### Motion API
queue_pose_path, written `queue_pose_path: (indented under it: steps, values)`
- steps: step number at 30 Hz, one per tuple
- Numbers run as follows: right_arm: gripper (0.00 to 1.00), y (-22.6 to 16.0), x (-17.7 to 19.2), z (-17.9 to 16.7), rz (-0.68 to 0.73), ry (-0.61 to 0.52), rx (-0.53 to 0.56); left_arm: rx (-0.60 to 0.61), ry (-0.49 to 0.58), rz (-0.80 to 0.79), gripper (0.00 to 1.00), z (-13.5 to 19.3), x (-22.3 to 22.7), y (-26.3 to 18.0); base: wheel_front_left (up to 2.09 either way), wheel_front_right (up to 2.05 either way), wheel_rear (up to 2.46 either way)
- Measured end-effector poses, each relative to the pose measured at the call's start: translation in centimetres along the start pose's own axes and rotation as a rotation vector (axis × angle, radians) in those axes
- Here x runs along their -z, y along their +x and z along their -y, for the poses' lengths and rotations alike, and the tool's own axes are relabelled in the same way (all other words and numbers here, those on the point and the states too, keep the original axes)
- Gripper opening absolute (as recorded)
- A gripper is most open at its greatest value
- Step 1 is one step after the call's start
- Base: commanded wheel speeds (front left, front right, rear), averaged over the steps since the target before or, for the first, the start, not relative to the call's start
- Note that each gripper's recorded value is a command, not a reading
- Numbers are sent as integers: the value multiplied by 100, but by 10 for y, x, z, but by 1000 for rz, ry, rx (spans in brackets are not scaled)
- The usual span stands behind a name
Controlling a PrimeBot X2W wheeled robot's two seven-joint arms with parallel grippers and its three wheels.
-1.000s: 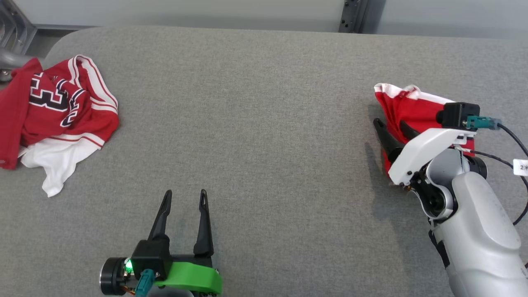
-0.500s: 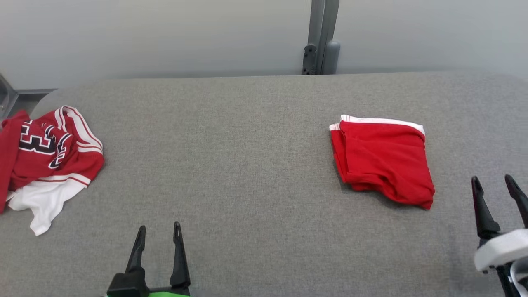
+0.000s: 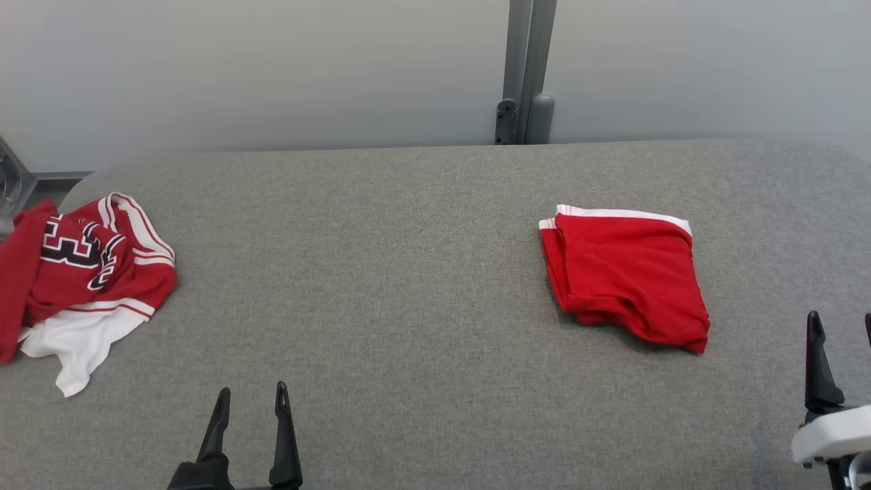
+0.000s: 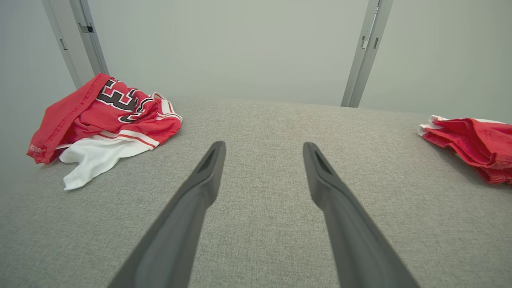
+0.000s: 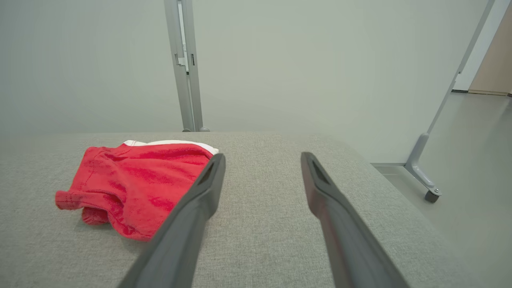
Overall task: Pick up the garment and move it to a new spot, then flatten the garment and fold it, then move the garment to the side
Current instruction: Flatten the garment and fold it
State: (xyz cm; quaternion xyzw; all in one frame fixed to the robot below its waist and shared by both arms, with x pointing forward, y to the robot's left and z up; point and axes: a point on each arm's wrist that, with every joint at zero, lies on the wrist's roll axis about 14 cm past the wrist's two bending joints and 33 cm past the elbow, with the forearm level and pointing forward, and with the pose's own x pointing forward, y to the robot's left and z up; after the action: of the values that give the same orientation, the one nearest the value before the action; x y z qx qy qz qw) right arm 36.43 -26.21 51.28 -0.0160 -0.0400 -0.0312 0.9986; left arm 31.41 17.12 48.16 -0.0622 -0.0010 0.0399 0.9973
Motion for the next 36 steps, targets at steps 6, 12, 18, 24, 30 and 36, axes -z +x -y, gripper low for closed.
queue_pose_path:
  steps: [6, 12, 18, 24, 30, 36]
  values:
    - [0, 46, -14, -35, 43, -34, -112, 13, -2, 2, 100, 4, -2, 12, 0, 0, 0]
    - [0, 91, 27, -80, -92, -69, -212, 38, -1, -26, 100, 13, 7, 28, 0, 0, 0]
    - [0, 109, 78, -133, -251, -59, -309, -8, -1, -51, 100, 3, 14, 33, 0, 0, 0]
    - [0, 96, 103, -181, -318, -71, -435, -56, 7, -59, 100, -11, 16, 30, 0, 0, 0]
    - [0, 68, 111, -211, -347, -111, -552, -60, 5, -45, 100, -11, 11, 28, 0, 0, 0]
    - [0, 53, 97, -219, -302, -92, -585, -44, -1, -35, 100, -6, 9, 27, 0, 0, 0]
